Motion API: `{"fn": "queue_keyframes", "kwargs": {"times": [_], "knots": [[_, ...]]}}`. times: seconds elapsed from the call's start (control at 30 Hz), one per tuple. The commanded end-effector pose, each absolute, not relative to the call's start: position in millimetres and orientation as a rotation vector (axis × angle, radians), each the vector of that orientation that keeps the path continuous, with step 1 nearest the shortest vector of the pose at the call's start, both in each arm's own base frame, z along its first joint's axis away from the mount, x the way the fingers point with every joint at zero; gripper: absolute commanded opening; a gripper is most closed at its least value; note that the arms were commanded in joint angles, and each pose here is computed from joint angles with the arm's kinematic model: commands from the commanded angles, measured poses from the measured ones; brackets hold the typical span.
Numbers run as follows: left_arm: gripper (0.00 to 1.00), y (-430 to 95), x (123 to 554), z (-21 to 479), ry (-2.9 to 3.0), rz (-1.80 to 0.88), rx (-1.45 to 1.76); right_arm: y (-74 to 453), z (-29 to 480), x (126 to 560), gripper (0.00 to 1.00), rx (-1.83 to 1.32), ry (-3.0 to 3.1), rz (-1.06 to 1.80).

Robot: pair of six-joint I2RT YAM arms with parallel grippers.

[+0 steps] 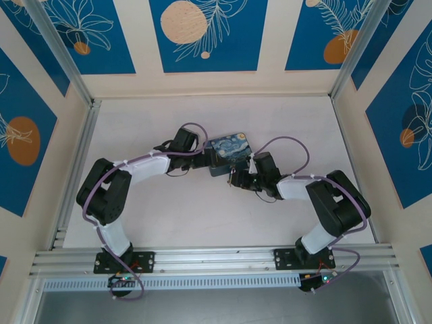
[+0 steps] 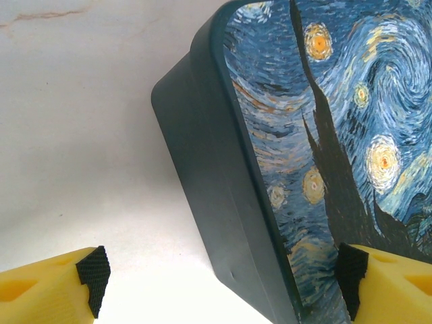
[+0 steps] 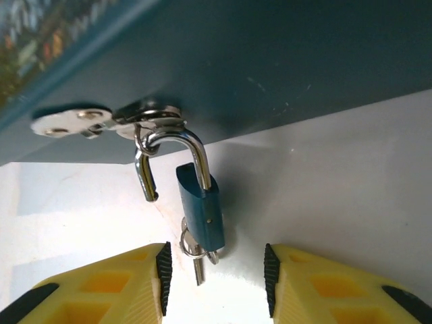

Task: Unlock a padlock with a key

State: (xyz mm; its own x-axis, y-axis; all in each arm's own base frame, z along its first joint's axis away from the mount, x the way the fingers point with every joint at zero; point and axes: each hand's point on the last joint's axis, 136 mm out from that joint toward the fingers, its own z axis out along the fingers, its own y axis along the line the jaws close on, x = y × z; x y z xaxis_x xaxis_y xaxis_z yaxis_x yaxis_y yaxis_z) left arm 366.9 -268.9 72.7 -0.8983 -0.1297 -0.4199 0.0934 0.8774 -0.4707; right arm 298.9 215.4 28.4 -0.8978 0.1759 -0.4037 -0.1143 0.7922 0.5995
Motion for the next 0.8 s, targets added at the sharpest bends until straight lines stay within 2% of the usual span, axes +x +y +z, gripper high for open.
{"fn": "queue_keyframes", "kwargs": {"times": [0.0, 0.27, 0.77], "knots": [[0.87, -251, 327, 30, 2.796, -0.546, -0.004, 219, 26, 307, 0.41, 0.059, 2.524, 0.862], [0.87, -252, 327, 30, 2.799, -0.547, -0.006, 226, 18, 312, 0.35, 0.077, 2.524, 0.876], [0.87, -252, 326, 26, 2.809, -0.549, -0.018, 224, 20, 312, 0.09, 0.152, 2.504, 0.873]]}}
